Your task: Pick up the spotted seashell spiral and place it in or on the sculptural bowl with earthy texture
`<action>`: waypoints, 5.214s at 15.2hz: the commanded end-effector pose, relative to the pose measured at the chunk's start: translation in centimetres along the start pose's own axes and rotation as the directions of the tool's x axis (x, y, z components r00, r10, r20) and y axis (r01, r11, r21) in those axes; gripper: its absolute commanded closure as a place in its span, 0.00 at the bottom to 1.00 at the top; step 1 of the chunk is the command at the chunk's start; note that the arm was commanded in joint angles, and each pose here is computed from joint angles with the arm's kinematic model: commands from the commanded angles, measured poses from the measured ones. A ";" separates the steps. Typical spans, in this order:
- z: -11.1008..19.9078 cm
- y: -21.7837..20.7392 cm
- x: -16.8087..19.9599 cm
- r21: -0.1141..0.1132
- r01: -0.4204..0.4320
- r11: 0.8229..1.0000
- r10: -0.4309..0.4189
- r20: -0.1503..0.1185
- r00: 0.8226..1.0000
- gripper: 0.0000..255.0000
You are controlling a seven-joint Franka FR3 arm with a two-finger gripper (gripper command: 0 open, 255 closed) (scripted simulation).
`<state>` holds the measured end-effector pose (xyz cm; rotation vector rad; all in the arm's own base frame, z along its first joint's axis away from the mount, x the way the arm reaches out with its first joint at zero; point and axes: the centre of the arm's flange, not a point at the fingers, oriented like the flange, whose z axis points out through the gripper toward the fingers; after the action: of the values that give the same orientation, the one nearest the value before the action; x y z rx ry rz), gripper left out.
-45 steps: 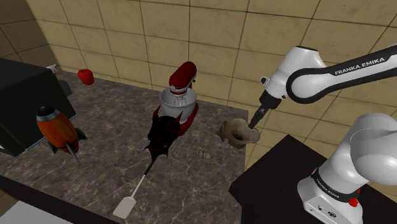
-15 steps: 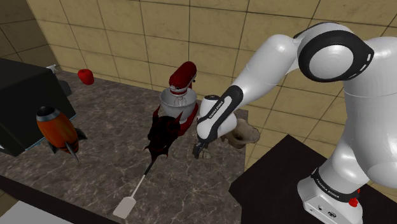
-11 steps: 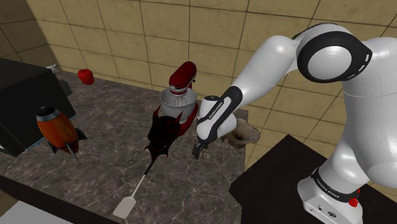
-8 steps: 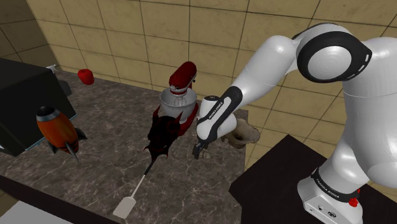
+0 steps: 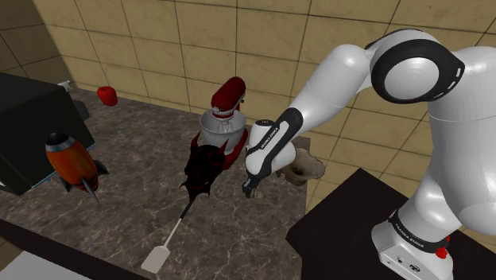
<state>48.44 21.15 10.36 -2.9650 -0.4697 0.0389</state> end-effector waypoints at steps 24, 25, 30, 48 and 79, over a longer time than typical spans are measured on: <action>-11.5 -1.6 0.0 0.000 0.000 1.000 0.000 0.000 1.000 1.00; -12.0 -1.7 0.0 0.000 0.000 1.000 0.000 0.000 1.000 1.00; -14.6 -2.1 -0.1 0.000 0.000 1.000 0.000 0.000 1.000 1.00; -21.7 2.6 -3.5 0.000 0.000 1.000 0.000 0.000 1.000 1.00; -16.8 17.5 -11.9 0.000 0.000 1.000 0.000 0.000 1.000 1.00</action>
<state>43.27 -1.21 24.52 -2.9649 -0.4697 0.0390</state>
